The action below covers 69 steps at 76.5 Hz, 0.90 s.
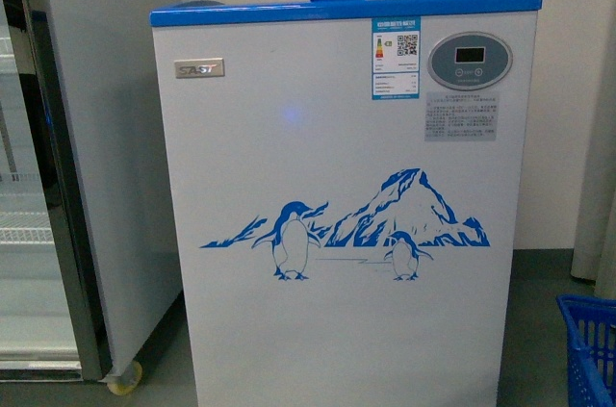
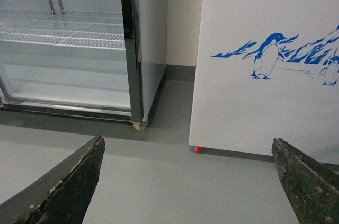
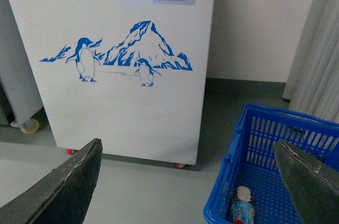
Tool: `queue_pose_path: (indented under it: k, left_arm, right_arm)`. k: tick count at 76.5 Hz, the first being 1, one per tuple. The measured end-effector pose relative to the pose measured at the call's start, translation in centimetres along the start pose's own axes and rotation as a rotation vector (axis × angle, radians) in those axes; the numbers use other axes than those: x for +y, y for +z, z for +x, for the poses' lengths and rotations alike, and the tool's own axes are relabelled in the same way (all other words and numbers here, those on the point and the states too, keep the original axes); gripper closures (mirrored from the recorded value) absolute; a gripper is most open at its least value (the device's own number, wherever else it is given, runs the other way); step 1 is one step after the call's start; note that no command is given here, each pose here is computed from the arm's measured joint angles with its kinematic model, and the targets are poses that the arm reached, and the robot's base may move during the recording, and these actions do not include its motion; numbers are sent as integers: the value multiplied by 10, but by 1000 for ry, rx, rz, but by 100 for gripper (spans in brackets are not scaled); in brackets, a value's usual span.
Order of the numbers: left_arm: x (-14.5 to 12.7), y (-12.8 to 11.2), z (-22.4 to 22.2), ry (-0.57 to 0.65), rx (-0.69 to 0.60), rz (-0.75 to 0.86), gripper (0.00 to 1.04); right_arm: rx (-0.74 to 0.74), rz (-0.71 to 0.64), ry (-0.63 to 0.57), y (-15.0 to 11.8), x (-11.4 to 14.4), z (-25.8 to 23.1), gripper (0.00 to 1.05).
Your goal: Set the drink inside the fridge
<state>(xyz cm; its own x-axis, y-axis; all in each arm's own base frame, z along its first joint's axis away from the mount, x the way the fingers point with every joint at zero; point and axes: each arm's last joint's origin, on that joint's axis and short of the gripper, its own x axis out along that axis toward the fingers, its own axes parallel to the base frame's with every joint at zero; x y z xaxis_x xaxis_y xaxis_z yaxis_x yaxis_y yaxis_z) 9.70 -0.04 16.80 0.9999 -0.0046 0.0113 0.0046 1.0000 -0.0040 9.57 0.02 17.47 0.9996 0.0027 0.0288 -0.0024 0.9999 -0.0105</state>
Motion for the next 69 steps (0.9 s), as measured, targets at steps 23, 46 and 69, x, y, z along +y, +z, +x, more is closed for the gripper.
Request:
queue_pose_path:
  k: [23,46,69]
  left_arm:
    - [0,0,0,0,0,0,8]
    - [0,0,0,0,0,0,8]
    - [0,0,0,0,0,0,8]
  right_arm:
    - [0,0,0,0,0,0,7]
    - [0,0,0,0,0,0,7]
    - [0,0,0,0,0,0,7]
